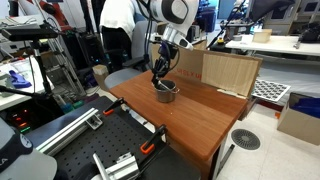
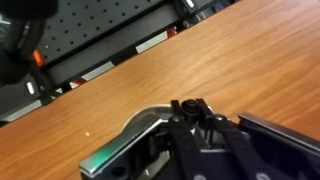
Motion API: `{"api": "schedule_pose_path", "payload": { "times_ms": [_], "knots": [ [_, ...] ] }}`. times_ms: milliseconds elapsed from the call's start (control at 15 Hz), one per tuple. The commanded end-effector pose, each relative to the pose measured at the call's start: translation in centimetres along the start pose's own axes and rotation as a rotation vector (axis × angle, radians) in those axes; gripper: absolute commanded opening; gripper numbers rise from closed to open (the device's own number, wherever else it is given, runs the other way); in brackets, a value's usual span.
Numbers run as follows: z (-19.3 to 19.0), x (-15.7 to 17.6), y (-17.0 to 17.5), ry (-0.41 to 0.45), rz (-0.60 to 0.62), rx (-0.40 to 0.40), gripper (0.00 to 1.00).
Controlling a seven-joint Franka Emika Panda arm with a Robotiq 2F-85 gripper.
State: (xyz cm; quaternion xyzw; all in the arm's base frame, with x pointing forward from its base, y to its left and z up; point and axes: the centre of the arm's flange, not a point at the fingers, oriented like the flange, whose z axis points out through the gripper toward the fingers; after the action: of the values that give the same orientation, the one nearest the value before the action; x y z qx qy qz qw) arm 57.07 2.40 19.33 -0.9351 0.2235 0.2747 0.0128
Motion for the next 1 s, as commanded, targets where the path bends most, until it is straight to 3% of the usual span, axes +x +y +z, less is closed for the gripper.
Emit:
{"api": "schedule_pose_path", "payload": {
  "times_ms": [0,333,933],
  "knots": [
    [-1.2,-2.1,0.8,0.035,-0.043,0.023,0.05],
    [-2.4,-4.4,0.9,0.074,-0.071,0.039,0.05],
    [-0.7,-10.8,-4.1,0.305,-0.085,0.01,0.05]
  ]
}}
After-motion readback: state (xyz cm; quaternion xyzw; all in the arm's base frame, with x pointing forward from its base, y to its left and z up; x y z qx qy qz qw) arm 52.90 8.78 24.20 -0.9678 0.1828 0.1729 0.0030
